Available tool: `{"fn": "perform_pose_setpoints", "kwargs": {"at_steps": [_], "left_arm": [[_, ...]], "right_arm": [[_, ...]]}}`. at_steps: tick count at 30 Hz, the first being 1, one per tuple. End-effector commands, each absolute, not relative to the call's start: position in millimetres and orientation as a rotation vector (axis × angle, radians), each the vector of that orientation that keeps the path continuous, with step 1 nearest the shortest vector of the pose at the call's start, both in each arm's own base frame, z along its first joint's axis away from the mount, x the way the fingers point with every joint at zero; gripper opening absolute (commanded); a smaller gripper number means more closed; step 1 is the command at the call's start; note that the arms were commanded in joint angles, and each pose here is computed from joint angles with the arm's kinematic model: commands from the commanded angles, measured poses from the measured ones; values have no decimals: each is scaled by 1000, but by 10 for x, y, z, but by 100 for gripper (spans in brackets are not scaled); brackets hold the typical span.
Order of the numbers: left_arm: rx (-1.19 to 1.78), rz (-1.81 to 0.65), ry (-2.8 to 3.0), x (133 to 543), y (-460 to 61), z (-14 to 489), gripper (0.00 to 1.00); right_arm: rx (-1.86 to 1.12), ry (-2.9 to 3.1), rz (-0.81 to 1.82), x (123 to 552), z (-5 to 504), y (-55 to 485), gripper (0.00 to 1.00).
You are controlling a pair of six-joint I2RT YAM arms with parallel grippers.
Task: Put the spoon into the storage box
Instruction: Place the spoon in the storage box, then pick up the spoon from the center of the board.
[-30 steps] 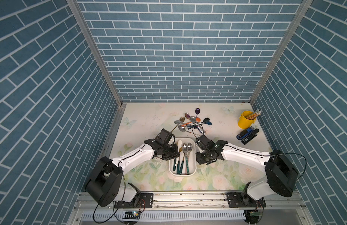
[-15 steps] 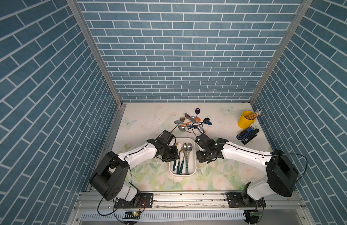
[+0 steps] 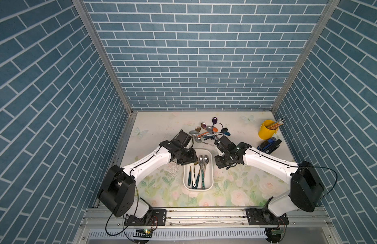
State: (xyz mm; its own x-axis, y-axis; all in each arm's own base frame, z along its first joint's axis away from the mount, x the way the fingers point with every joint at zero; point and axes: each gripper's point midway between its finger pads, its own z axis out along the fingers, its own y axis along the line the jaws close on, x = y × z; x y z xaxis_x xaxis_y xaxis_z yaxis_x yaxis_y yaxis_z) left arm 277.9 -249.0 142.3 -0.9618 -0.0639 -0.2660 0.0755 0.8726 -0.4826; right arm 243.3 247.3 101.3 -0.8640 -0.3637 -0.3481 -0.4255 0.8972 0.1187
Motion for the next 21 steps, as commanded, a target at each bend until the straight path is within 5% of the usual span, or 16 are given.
{"fn": "perform_pose_setpoints", "kwargs": {"at_steps": [1,11,21], "left_arm": [[196,-424,2700,3060,-2246,1615,50],[296,-213,2621,3905,-2105,1527,57],[394,-40,2649,4241,-1959,1058,57]], "right_arm": [[-640,2748,246,2505,1016,2458,39],[-616,2719,225,2731,1089,2370,39],[-647,2605,209,3423,1260,2332,40]]}}
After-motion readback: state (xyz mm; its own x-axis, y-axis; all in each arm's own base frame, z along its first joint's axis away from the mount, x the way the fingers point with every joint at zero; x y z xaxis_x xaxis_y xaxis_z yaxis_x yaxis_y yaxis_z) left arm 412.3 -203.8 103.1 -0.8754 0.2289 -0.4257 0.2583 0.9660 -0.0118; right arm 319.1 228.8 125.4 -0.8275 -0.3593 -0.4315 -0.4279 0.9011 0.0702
